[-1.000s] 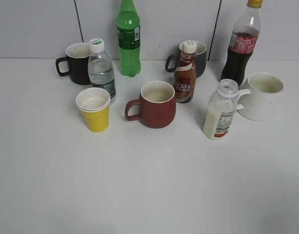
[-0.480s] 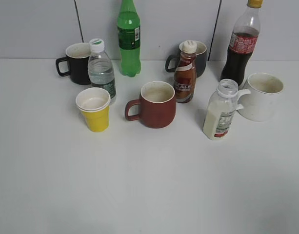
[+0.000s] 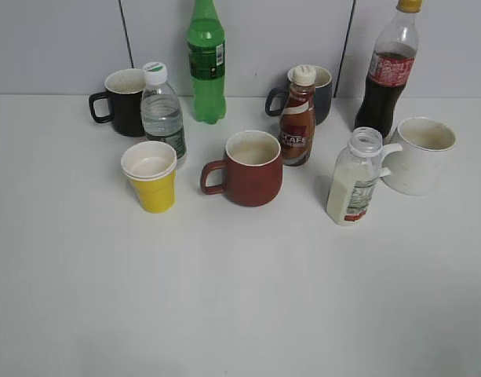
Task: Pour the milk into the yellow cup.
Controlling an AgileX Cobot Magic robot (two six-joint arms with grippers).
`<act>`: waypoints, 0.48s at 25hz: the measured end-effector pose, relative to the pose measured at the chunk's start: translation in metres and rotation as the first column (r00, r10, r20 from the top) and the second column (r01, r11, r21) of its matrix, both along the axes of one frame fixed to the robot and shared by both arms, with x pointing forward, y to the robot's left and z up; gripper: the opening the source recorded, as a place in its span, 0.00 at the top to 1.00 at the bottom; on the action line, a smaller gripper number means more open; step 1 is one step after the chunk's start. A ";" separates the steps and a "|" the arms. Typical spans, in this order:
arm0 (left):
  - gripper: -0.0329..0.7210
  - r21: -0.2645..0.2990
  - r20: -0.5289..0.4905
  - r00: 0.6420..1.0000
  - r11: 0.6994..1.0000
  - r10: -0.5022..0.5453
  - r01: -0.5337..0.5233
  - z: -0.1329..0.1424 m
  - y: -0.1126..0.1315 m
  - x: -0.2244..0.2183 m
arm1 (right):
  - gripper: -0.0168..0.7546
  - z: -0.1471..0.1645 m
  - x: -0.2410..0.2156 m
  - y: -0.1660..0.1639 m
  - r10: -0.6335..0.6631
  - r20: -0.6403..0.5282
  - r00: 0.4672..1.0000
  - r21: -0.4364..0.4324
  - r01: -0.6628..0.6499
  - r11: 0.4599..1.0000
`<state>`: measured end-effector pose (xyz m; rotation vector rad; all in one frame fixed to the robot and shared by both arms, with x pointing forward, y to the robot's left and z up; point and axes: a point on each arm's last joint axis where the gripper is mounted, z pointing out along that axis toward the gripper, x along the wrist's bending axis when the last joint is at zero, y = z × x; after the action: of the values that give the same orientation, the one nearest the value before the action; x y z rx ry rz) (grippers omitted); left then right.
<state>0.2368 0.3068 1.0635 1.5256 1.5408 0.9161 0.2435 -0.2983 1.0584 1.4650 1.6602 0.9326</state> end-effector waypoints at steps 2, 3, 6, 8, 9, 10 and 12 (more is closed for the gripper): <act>0.29 -0.004 0.040 0.998 0.999 0.054 -0.054 0.000 0.000 -0.007 | 0.21 0.000 -0.006 0.000 -0.021 0.040 0.999 0.003 0.021 1.000; 0.29 -0.003 0.043 0.997 0.998 0.060 -0.060 0.000 0.000 -0.008 | 0.21 0.000 -0.009 0.000 -0.023 0.056 0.998 0.004 0.023 1.000; 0.29 -0.003 0.045 0.997 0.998 0.065 -0.065 0.000 0.000 -0.008 | 0.21 0.000 -0.012 0.000 -0.021 0.070 0.997 0.010 0.020 1.000; 0.29 -0.003 0.045 0.997 0.998 0.065 -0.065 0.000 0.000 -0.008 | 0.21 0.000 -0.012 -0.001 -0.024 0.071 0.997 0.004 0.024 1.000; 0.29 -0.003 0.045 0.997 0.998 0.065 -0.065 0.000 0.000 -0.008 | 0.21 0.000 -0.012 -0.001 -0.024 0.071 0.997 0.004 0.024 1.000; 0.29 -0.003 0.045 0.997 0.998 0.065 -0.065 0.000 0.000 -0.008 | 0.21 0.000 -0.012 -0.001 -0.024 0.071 0.997 0.004 0.024 1.000; 0.29 -0.003 0.045 0.997 0.998 0.065 -0.065 0.000 0.000 -0.008 | 0.21 0.000 -0.012 -0.001 -0.024 0.071 0.997 0.004 0.024 1.000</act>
<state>0.2289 0.3070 1.0633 1.4513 1.5662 0.9793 0.2320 -0.2988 1.0582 1.4350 1.5875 0.9637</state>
